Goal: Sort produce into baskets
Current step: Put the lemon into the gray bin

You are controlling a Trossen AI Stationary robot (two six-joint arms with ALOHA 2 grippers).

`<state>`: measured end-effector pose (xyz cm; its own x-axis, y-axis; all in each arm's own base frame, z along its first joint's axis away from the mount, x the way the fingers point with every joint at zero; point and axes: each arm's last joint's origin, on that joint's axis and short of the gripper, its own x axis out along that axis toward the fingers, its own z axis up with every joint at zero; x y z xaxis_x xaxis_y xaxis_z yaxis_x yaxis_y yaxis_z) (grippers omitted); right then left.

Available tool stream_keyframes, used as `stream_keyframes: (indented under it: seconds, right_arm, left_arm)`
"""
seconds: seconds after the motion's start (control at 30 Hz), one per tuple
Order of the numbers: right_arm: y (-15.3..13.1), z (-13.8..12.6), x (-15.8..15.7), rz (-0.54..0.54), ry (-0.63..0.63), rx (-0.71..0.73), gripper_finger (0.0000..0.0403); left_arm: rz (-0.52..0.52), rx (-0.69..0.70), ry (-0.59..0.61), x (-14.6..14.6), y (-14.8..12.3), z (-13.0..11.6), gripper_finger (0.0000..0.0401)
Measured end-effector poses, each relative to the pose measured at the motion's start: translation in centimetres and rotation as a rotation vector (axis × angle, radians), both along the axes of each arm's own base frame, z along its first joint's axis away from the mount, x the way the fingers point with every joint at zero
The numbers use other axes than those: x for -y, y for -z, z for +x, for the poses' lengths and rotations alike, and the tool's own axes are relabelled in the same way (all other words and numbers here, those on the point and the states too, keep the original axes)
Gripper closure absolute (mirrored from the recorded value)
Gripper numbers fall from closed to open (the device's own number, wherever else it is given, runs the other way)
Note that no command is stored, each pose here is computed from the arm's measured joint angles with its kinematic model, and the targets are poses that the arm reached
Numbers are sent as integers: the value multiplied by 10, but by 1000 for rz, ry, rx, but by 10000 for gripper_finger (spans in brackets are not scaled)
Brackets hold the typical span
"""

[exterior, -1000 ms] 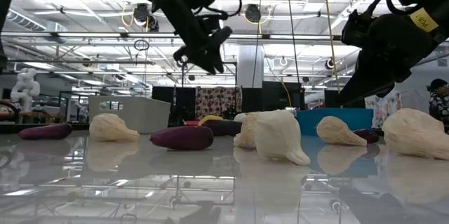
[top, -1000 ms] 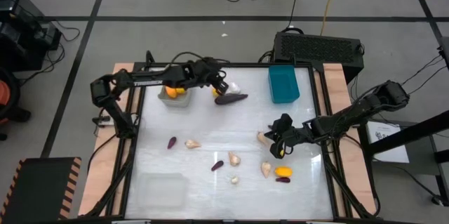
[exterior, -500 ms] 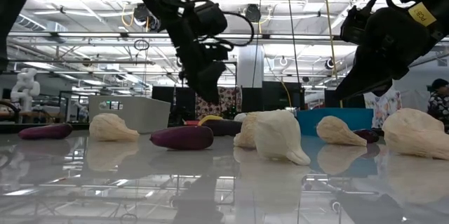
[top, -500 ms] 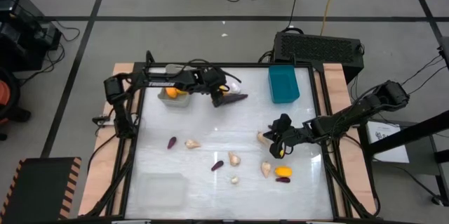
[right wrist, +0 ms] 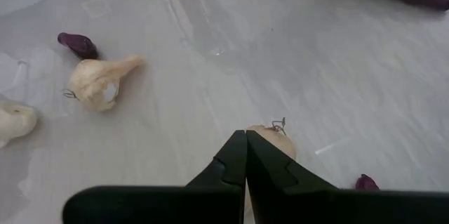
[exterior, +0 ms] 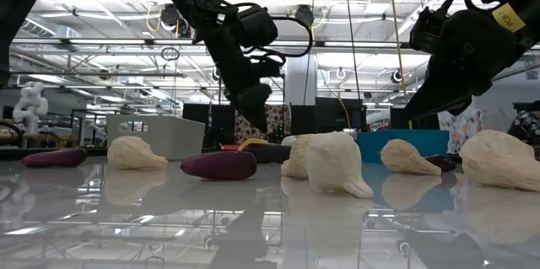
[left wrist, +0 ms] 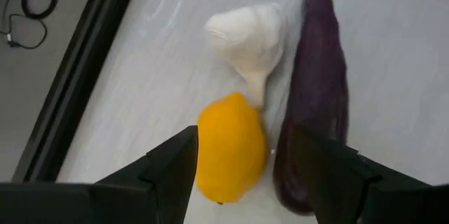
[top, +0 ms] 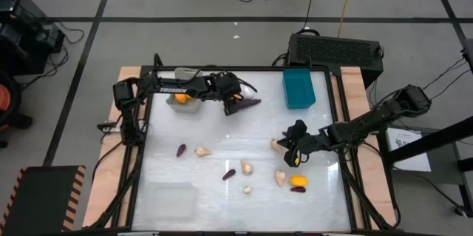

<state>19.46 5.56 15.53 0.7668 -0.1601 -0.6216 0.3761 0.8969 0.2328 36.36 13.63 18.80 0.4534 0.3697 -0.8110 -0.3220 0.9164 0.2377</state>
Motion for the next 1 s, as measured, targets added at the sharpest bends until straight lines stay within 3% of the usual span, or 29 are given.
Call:
stream_keyframes:
  seconds: [1.0]
  right_arm:
    - [-1, -2, -11, 35, -28, 22, 403]
  left_arm:
    - [-12, -125, 89, 4, 14, -3, 166]
